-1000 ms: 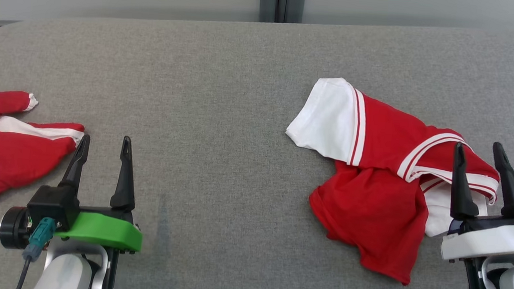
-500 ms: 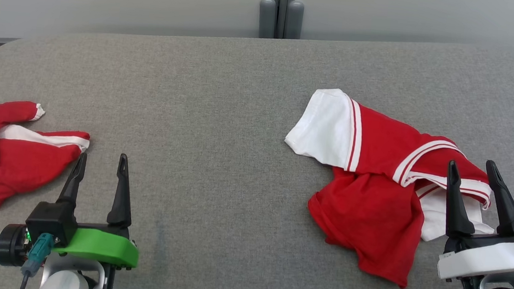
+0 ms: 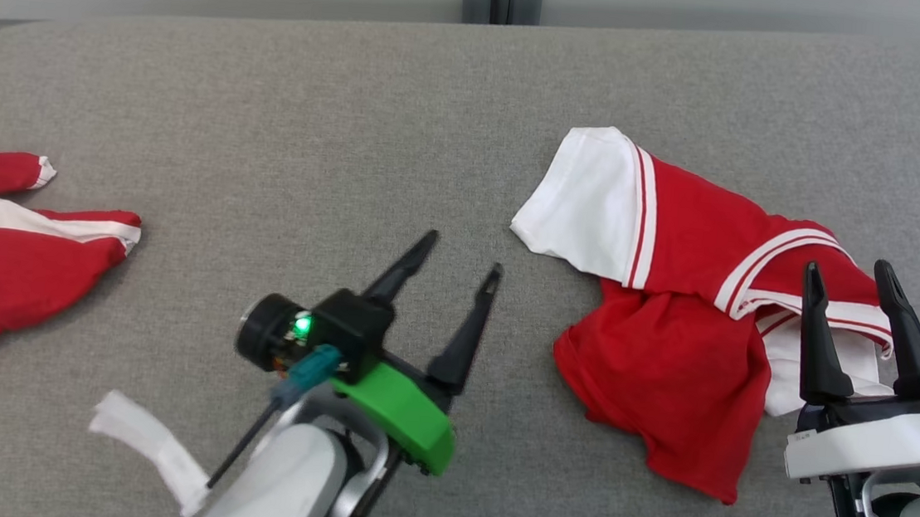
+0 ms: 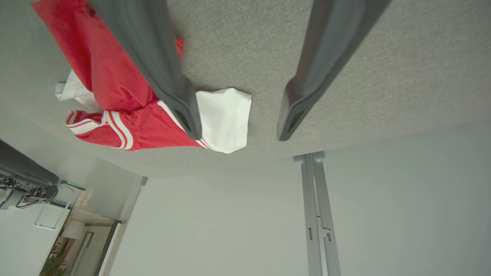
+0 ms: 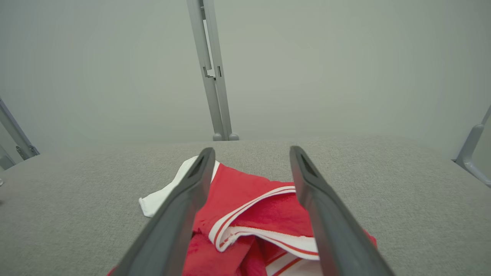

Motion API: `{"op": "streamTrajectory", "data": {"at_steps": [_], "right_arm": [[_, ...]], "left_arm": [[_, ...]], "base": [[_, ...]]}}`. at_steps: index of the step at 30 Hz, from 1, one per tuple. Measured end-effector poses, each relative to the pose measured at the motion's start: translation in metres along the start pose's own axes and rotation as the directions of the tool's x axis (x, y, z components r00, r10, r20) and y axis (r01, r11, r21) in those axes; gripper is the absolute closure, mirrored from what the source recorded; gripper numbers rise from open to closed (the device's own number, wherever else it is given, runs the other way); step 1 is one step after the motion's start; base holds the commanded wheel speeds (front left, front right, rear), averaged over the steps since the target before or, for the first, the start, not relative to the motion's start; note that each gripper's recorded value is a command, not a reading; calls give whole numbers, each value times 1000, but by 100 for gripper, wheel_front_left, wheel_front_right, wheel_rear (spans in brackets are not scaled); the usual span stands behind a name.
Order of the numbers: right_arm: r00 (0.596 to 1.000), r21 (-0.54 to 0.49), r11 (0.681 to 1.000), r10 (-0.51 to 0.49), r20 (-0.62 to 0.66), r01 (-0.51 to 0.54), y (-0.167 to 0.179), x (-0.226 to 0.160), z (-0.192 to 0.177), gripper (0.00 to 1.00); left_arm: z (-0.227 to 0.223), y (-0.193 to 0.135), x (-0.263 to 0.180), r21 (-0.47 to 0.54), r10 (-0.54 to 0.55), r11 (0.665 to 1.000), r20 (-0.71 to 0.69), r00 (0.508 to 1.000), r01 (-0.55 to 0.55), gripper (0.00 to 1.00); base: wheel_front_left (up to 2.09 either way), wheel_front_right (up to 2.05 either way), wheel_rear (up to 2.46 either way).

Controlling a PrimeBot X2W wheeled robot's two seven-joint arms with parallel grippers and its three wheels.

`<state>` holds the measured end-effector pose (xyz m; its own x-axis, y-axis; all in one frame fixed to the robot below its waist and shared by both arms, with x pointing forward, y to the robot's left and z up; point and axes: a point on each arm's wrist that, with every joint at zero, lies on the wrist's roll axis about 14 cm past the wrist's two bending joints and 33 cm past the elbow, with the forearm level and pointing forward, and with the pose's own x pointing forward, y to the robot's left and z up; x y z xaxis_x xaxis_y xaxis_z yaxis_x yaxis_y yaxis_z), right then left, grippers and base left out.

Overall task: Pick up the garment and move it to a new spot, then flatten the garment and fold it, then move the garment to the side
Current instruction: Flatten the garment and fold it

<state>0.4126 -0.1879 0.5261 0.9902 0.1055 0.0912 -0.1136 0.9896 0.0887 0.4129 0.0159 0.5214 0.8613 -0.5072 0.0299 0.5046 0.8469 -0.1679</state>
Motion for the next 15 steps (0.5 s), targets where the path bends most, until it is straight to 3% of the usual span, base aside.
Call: {"op": "streamTrajectory", "data": {"at_steps": [4, 8, 14, 15], "right_arm": [[1000, 4, 1000, -2, -23, 2, -1, 7, -11, 0], [999, 10, 1000, -23, -48, 23, -8, 8, -21, 0], [995, 9, 998, -68, -77, 69, -22, 4, -33, 0], [994, 9, 997, -76, -84, 77, -25, 3, -36, 0]], "left_arm": [[-44, -35, 13, -54, -139, 990, -161, 977, 132, 0], [-87, -58, 16, -121, -240, 970, -301, 923, 213, 0], [-117, -86, 21, -207, -355, 933, -379, 855, 296, 0], [-123, -89, 20, -219, -369, 927, -396, 841, 304, 39]], "base": [[0, 0, 0], [0, 0, 0], [0, 0, 0], [0, 0, 0]]}}
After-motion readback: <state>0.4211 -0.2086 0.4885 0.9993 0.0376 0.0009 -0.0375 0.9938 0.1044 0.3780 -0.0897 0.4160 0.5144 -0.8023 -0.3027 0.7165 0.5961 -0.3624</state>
